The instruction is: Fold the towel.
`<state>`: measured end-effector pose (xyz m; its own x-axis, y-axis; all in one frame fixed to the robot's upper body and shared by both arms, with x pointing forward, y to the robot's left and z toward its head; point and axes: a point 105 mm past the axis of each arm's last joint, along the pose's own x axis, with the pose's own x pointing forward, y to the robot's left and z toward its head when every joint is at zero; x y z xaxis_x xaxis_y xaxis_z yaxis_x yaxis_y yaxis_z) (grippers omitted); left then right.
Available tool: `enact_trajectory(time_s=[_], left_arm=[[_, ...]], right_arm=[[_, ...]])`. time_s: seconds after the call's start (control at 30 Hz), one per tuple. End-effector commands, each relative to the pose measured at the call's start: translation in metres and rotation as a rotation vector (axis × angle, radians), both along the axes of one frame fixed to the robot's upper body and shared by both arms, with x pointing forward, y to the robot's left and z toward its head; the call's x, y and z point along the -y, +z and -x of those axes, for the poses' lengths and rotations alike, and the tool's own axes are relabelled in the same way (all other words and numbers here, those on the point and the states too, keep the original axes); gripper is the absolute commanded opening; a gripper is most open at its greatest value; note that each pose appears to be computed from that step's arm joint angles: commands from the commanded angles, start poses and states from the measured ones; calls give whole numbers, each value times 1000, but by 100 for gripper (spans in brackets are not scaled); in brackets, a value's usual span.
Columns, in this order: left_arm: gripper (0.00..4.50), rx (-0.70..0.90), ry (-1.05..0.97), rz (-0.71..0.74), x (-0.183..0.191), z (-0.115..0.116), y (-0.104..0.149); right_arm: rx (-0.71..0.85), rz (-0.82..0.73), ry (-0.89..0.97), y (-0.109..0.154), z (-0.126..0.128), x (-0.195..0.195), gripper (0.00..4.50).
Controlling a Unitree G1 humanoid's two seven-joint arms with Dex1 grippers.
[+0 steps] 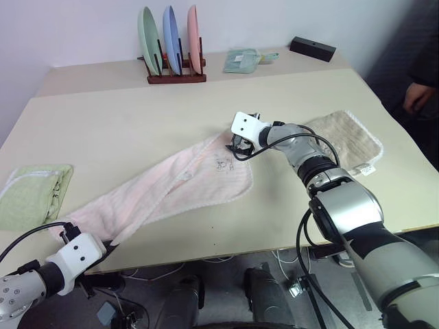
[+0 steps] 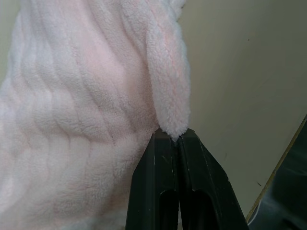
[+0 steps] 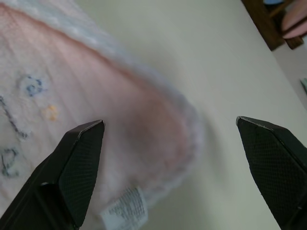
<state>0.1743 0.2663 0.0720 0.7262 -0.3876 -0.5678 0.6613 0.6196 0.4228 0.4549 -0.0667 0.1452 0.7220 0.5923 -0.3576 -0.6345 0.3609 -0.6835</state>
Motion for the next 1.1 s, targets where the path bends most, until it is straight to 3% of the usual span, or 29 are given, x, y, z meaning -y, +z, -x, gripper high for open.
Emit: enact_trajectory(time_s=[0.03, 0.17, 0.23, 0.47, 0.53, 0.63, 0.8, 1.1], left_arm=[[0, -24, 14, -13, -3, 9, -3], [0, -21, 18, -14, -1, 11, -2], [0, -17, 19, -13, 0, 12, -1], [0, 44, 34, -2, 1, -1, 9], [0, 60, 34, 12, 1, -6, 13], [0, 71, 20, 25, 4, -13, 14], [0, 78, -11, 38, 10, -24, 13], [0, 99, -50, 49, 19, -39, 15]], right_arm=[[36, -14, -53, 11, -7, -2, 317], [10, -73, -91, 11, -8, 0, 96], [11, -66, -96, 9, -8, 2, 6], [-6, -92, -132, 5, -9, 24, 6], [-97, -126, -118, -7, -3, 32, 6], [-237, -244, -89, -17, 7, 35, 88], [-304, -375, -135, -13, 7, 37, 326], [-541, -574, -193, -25, 19, 28, 326]])
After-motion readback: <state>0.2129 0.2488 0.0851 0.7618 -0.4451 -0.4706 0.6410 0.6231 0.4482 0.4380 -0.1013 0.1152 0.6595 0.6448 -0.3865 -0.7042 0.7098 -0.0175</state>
